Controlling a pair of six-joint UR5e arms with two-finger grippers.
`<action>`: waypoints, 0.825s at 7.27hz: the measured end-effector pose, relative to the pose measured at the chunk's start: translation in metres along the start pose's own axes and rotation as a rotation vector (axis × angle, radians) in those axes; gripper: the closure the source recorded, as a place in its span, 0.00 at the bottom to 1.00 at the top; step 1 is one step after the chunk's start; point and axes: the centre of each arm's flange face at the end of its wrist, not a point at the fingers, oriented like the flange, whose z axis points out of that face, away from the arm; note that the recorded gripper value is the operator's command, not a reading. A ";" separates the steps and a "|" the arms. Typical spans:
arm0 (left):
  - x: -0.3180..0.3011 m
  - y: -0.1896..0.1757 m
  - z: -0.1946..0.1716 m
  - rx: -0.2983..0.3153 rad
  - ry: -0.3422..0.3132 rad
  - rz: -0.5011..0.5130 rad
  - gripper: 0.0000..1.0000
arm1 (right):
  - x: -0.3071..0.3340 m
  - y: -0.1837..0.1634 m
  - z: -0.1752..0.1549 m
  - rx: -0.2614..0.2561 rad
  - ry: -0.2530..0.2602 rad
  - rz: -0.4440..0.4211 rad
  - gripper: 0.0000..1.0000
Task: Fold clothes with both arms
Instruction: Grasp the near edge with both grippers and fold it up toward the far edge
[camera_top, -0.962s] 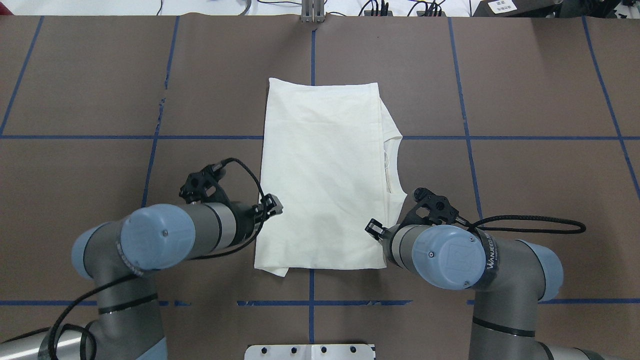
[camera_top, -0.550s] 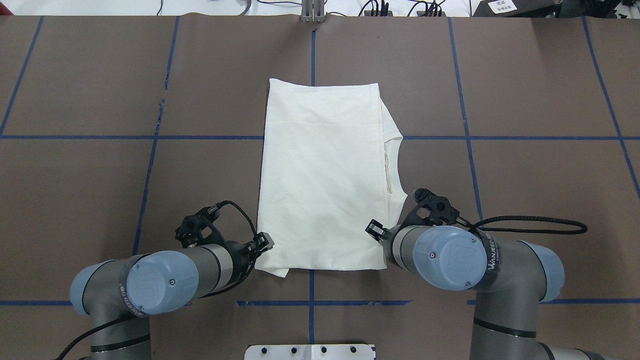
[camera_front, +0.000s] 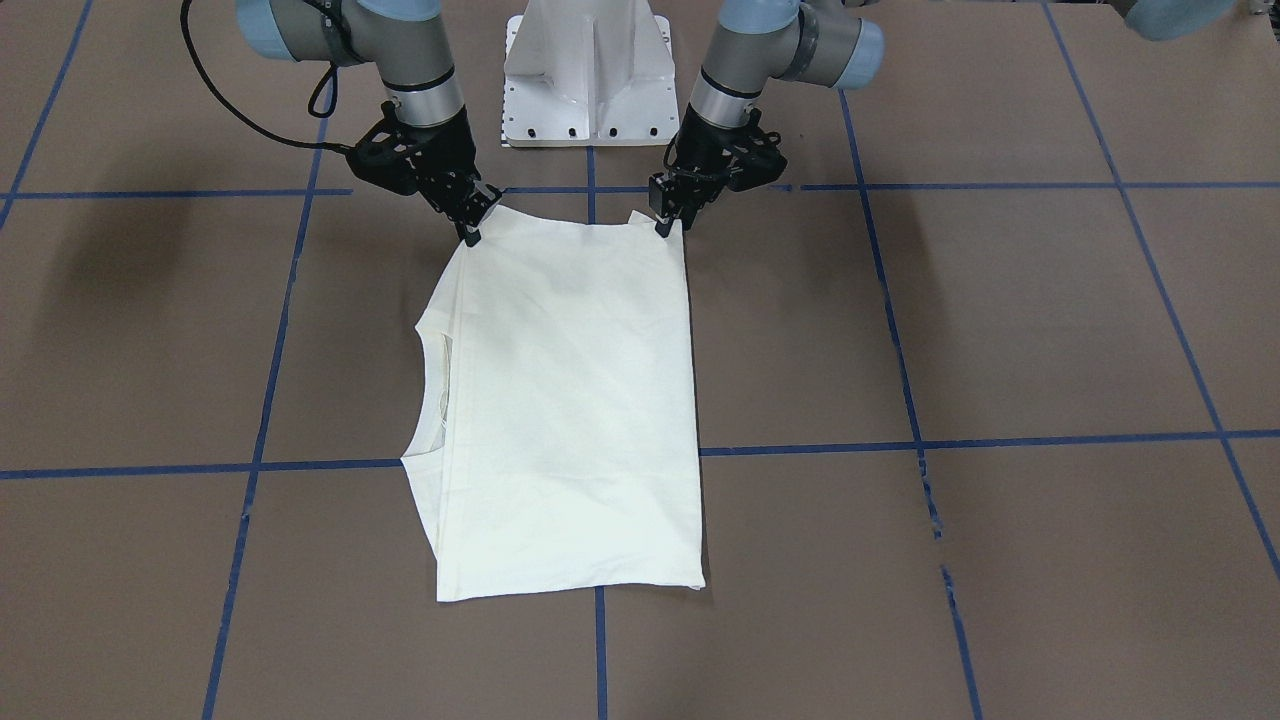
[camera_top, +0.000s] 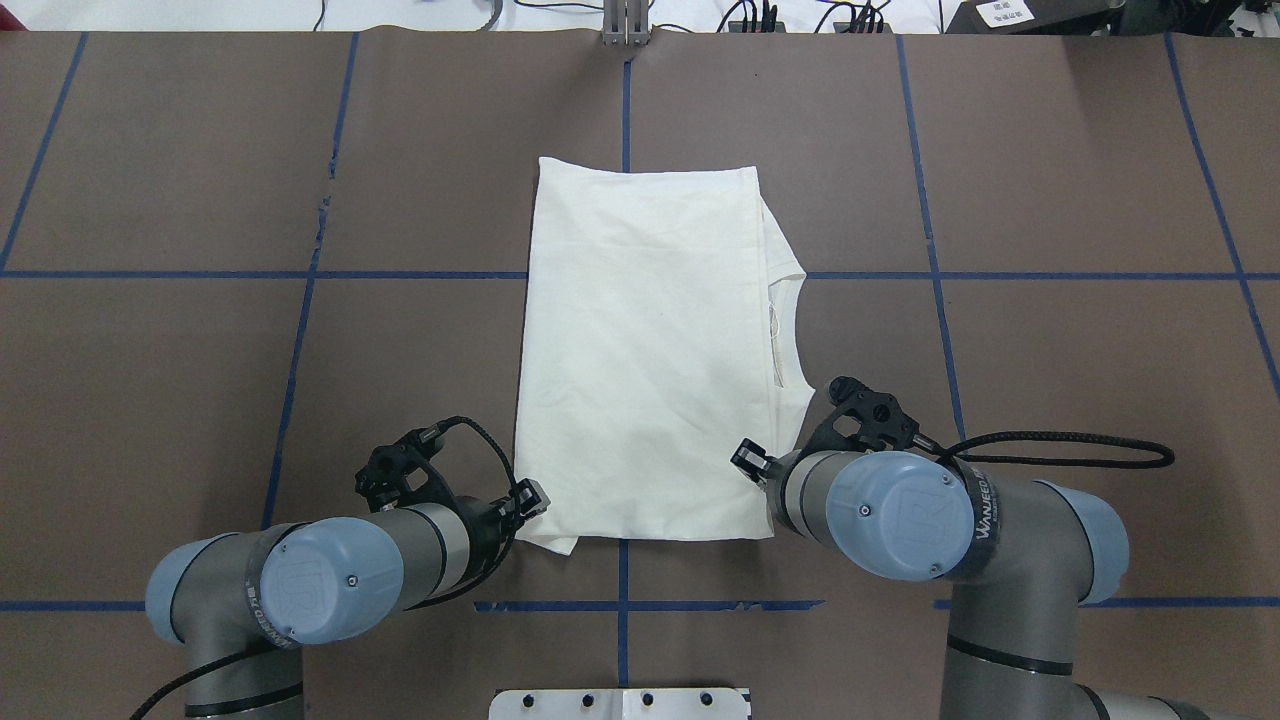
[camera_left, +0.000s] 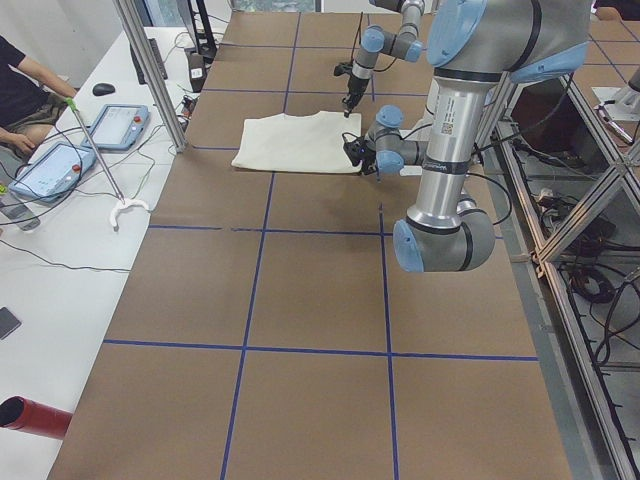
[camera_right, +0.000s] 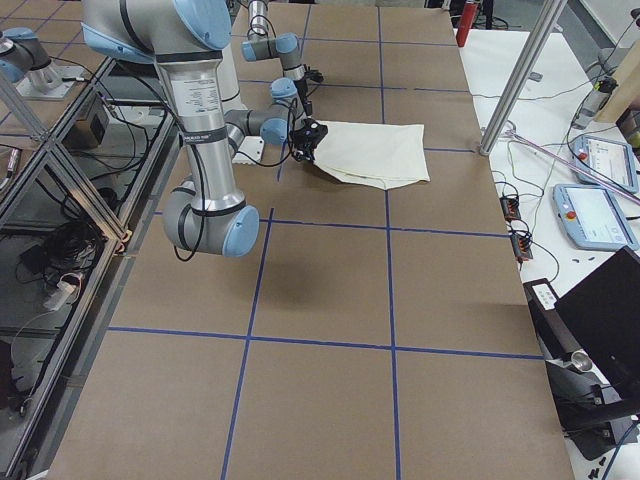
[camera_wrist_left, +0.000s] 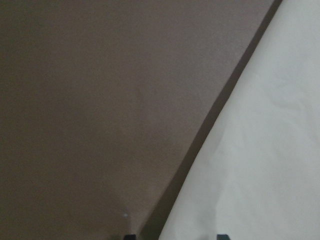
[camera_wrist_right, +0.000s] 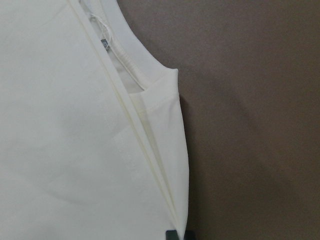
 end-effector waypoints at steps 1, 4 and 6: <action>0.002 0.002 -0.003 -0.005 0.006 -0.002 1.00 | 0.000 0.000 0.000 -0.002 -0.001 0.000 1.00; 0.026 0.007 -0.058 -0.031 0.056 -0.021 1.00 | 0.007 0.010 -0.010 -0.027 -0.010 -0.012 1.00; 0.040 0.025 -0.120 -0.078 0.079 -0.068 1.00 | 0.026 0.024 -0.053 -0.084 -0.053 -0.034 1.00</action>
